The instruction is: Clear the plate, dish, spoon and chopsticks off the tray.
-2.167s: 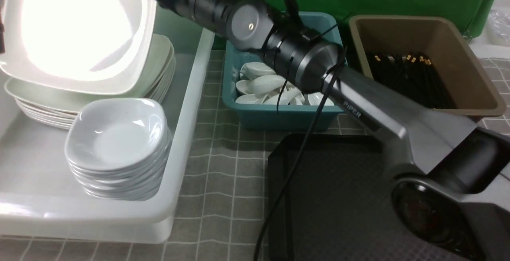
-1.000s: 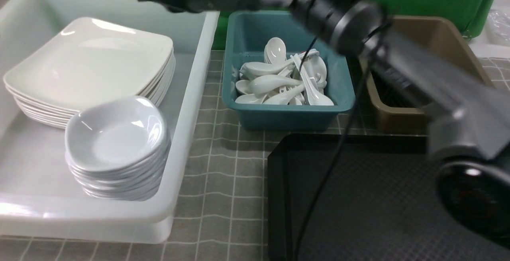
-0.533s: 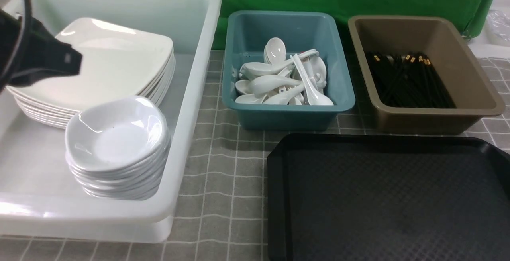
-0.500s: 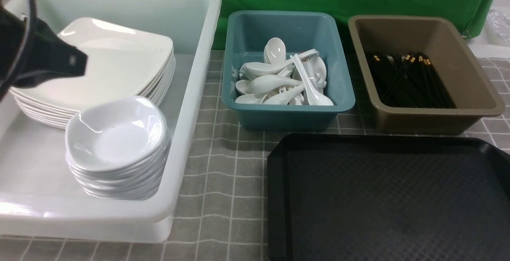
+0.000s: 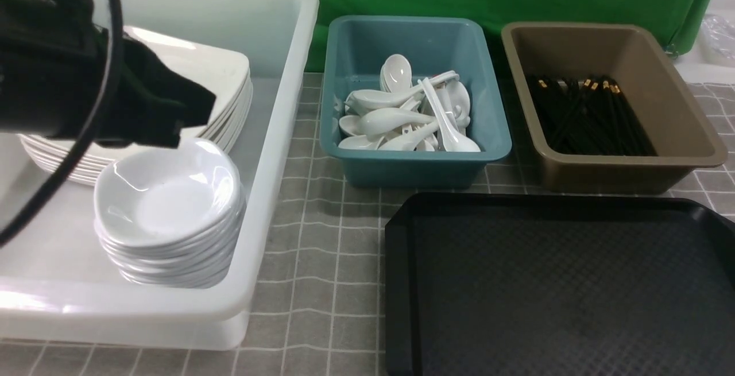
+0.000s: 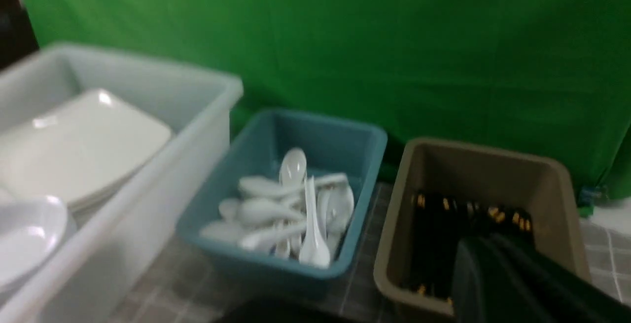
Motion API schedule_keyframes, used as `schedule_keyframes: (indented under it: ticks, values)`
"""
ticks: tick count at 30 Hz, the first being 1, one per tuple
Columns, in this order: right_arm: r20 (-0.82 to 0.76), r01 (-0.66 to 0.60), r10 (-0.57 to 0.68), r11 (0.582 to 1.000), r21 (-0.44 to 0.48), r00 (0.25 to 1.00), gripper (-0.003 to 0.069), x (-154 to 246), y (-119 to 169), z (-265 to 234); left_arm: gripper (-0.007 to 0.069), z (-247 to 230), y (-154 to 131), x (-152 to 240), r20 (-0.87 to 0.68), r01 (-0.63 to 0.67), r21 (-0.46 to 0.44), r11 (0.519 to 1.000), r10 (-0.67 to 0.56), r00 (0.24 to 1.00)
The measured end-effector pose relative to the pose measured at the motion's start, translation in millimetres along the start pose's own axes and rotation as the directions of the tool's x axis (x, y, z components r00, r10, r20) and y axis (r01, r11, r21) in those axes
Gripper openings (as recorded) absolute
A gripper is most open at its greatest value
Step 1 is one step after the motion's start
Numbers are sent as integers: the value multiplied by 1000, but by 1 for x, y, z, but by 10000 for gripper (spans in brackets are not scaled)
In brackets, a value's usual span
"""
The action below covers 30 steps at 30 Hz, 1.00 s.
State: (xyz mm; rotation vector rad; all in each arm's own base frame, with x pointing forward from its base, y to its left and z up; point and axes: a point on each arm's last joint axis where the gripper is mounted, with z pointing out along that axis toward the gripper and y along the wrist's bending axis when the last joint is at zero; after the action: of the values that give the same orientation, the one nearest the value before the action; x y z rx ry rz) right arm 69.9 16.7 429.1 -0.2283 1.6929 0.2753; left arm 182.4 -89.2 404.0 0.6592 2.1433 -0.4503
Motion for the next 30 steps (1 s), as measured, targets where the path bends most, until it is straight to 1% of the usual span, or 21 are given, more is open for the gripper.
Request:
schedule_keyframes:
  ticks: [3,5,6,7,8,10,13,15,18,20,21,23,24,25,30]
  values:
    - [171,14,-7,999,-41,985,25,50,-7,-18,3,1,-4,0,3,-8,22,1000,8,1000]
    - [254,23,-2,996,-81,967,25,75,-8,-25,3,1,-5,-1,7,-9,33,999,8,1000]
    - [252,29,-7,996,-84,968,25,78,-8,-24,3,1,-5,-1,8,-12,34,999,12,1000]
    - [290,25,9,993,-115,957,25,93,-7,-27,3,0,-6,-1,10,-33,39,999,33,999]
    - [311,13,33,989,-144,950,25,102,-6,-27,3,1,-6,0,14,-28,44,999,27,1000]
    - [325,6,49,986,-166,944,25,113,-5,-27,3,0,-7,4,37,-7,45,999,5,999]
    - [336,-2,61,985,-174,940,27,115,-6,-29,3,-4,-8,14,83,7,29,1000,-10,997]
    - [345,-2,66,983,-181,936,36,115,-5,-29,3,-11,-11,34,143,32,1,999,-32,989]
    - [348,1,64,983,-182,935,42,115,-5,-30,3,-16,-12,52,195,65,-17,998,-60,979]
    - [352,3,62,983,-182,934,49,115,-5,-30,3,-27,-16,76,305,103,-30,994,-89,948]
    - [352,3,62,983,-182,934,50,115,-5,-30,3,-26,-16,80,314,110,-34,993,-94,945]
    - [354,2,64,983,-183,933,57,114,-5,-30,3,-35,-19,102,425,153,-32,988,-125,897]
    - [354,2,64,983,-183,933,59,114,-5,-30,3,-39,-20,106,454,148,-5,989,-130,882]
    - [354,2,64,983,-183,933,63,114,-5,-30,3,-42,-20,114,492,178,-23,984,-144,858]
    - [355,3,63,983,-183,933,80,114,-5,-31,3,-54,-26,136,572,179,-14,984,-139,808]
